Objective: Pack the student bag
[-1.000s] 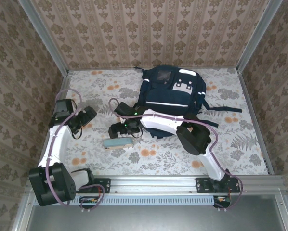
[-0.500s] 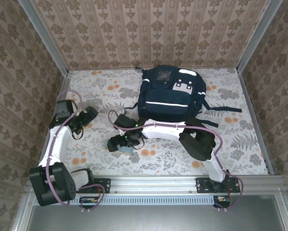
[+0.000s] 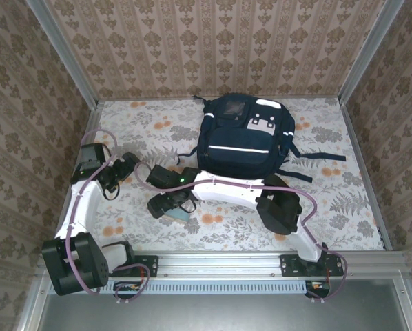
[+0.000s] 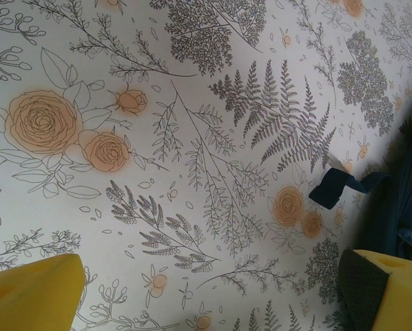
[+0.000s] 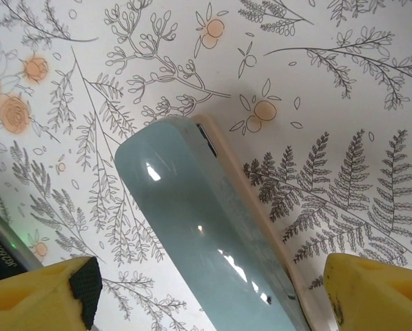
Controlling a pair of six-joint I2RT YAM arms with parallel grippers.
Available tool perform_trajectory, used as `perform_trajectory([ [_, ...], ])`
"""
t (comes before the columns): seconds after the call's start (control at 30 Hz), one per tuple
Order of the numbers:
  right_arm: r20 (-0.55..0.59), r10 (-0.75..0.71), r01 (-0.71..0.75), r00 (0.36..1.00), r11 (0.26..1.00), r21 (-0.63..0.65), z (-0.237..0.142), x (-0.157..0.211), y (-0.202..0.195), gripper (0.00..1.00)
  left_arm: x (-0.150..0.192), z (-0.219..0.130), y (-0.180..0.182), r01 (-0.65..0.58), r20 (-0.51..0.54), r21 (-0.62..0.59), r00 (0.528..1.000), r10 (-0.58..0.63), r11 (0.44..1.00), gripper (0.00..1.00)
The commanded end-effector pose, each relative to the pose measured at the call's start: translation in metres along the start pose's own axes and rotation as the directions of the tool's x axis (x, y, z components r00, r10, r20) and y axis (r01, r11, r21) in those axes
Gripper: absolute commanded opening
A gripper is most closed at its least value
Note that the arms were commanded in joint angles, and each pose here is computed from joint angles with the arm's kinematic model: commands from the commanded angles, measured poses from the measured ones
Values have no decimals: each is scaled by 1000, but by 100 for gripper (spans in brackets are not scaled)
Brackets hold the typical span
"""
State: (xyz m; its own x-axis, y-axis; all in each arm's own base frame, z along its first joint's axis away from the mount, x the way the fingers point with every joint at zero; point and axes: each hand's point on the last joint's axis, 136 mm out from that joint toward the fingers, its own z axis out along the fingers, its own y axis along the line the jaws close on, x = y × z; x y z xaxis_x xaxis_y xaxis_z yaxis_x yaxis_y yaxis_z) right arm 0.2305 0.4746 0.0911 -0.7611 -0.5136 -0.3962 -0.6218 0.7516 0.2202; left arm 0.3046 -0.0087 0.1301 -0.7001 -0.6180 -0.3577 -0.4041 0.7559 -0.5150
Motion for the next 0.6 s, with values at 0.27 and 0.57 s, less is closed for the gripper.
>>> perform_trajectory([
  [0.27,-108,-62,72,992,993,94,26,17,-12,79,-1,-5,0,19,17,5,1000,-19,1000,97],
  [0.57,-101,-35,45,994,995,94,29,13,-9,45,-2,-11,-1,13,30,3,999,-13,1000,98],
])
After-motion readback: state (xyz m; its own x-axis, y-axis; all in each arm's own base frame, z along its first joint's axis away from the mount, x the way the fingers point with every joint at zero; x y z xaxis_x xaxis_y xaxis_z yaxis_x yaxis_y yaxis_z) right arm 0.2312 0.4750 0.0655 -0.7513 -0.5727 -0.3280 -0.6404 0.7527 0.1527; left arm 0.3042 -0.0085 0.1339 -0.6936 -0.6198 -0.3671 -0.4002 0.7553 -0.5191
